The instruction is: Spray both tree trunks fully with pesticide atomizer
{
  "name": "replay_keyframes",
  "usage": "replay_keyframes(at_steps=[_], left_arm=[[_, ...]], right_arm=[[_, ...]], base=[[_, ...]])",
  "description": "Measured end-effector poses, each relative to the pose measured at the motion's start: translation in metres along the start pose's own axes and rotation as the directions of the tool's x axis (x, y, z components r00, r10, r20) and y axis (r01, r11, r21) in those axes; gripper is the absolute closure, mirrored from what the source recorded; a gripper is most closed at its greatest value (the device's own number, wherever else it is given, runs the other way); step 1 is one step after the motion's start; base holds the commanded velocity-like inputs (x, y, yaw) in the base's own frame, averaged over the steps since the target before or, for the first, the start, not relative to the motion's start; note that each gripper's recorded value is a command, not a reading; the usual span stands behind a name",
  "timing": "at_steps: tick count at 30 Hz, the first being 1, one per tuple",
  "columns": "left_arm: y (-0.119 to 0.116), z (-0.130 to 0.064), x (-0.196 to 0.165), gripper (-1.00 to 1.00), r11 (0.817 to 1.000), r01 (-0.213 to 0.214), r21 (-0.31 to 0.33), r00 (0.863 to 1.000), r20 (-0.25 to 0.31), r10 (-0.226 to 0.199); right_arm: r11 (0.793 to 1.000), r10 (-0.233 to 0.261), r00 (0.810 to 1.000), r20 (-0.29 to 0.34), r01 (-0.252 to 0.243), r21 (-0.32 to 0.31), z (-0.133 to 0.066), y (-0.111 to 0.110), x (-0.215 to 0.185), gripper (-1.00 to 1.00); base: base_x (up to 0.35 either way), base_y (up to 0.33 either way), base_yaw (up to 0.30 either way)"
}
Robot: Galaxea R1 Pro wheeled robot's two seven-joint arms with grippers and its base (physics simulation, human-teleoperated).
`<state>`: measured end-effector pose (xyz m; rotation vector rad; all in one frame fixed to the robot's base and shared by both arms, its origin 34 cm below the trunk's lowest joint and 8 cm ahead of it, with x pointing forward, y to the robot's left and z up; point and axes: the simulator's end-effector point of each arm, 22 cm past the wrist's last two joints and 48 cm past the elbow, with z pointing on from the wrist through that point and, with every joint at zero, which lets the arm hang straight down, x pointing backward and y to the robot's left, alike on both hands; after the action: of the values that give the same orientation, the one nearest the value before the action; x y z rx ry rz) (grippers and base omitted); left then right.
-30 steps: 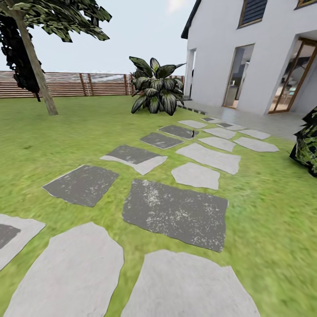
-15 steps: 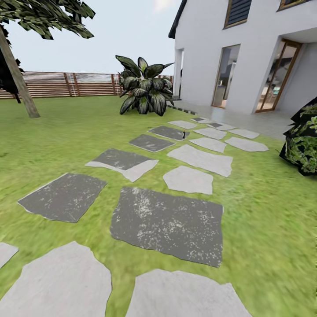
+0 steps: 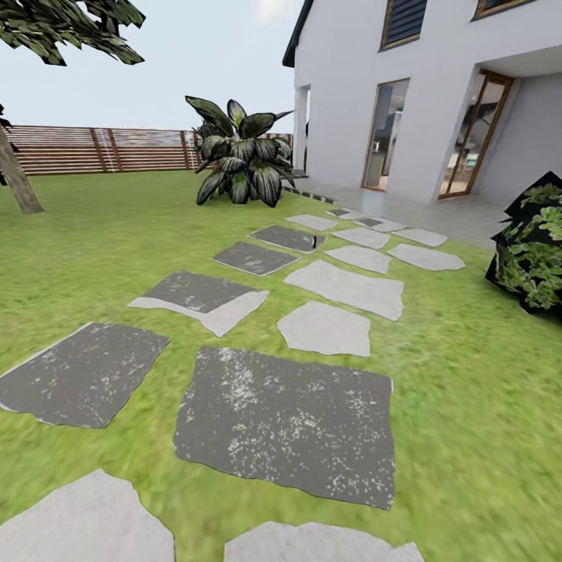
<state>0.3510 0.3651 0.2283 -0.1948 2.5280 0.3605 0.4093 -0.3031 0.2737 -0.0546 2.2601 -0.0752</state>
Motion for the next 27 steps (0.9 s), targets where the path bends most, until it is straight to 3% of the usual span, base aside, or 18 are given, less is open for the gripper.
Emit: replay_keyframes(at_steps=[27], left_arm=[[0.0, 0.0, 0.0, -1.0, 1.0, 0.0, 0.0, 1.0, 0.0, 0.0]], right_arm=[[1.0, -0.001, 1.0, -0.001, 0.001, -0.001, -0.0001, 0.0004, 0.0003, -1.0]], base=[[0.34, 0.0, 0.0]])
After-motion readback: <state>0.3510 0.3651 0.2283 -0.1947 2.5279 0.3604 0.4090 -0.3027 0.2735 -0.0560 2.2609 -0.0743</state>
